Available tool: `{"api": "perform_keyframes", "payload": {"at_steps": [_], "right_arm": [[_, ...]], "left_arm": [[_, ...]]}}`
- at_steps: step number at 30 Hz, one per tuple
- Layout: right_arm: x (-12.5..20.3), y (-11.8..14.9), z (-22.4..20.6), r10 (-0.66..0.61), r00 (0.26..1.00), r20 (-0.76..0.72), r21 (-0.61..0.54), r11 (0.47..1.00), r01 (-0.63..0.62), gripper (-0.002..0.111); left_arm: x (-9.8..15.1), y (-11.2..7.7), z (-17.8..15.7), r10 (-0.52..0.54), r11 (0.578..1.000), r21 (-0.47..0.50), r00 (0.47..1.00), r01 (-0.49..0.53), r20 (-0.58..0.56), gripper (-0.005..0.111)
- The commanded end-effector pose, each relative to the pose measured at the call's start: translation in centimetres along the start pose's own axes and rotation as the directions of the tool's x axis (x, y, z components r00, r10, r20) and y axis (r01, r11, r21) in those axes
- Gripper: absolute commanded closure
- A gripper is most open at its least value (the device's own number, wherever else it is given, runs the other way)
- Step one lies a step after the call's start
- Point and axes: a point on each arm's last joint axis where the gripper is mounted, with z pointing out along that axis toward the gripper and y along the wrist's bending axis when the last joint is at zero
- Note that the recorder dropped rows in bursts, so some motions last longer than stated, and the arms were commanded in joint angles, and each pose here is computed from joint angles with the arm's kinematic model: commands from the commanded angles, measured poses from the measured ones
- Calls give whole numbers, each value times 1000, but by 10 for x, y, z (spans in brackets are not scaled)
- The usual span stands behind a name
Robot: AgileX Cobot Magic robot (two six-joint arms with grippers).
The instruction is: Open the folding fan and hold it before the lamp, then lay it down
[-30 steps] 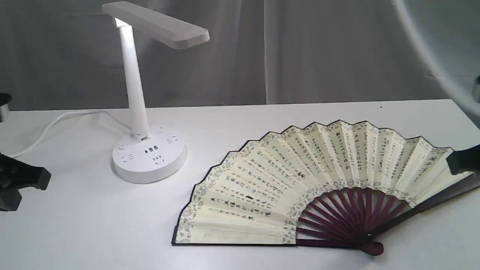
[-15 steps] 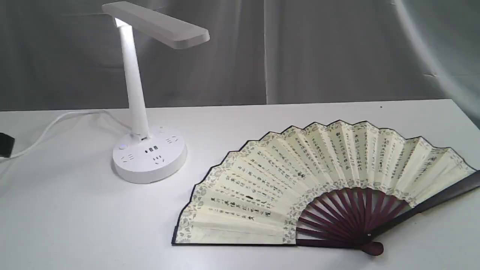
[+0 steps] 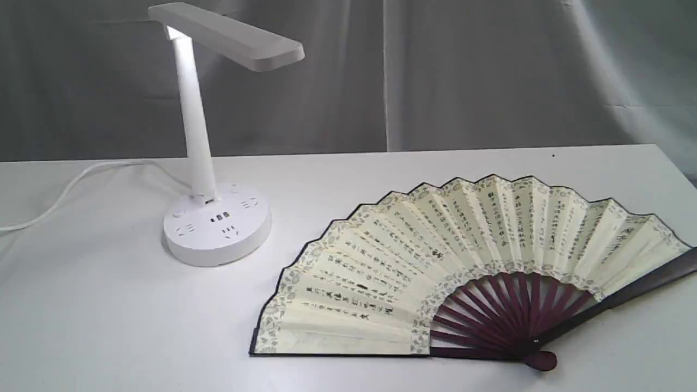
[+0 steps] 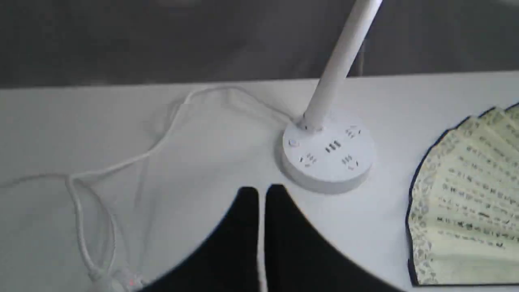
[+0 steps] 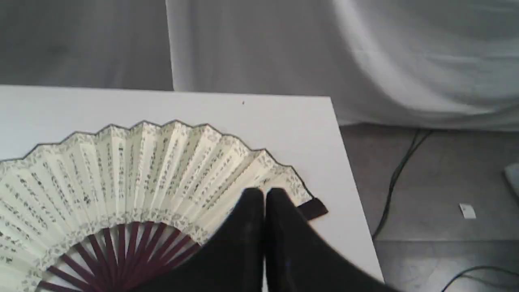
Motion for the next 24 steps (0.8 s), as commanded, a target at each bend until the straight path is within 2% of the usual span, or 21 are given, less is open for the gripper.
{"api": "perform_keyframes", "payload": {"at_steps": [1, 12, 18, 22, 24], "right_arm": [[9, -1, -27, -8, 998, 58, 11, 1000, 7, 108], [42, -3, -101, 6, 969, 246, 32, 999, -14, 108], [70, -6, -128, -11, 968, 249, 75, 997, -8, 108], [84, -12, -145, -42, 953, 301, 155, 988, -5, 108], [90, -13, -151, -46, 943, 328, 168, 986, -11, 108]], "left_arm": [[6, 0, -39, 0, 1000, -1, 992, 1, 130, 107], [44, 0, -132, 0, 1000, -1, 897, 1, 443, 107], [79, 0, -166, 0, 1000, -1, 866, 1, 501, 107], [94, 3, -181, 26, 999, -45, 827, -1, 562, 107], [96, 3, -182, 28, 999, -49, 826, -1, 563, 107]]}}
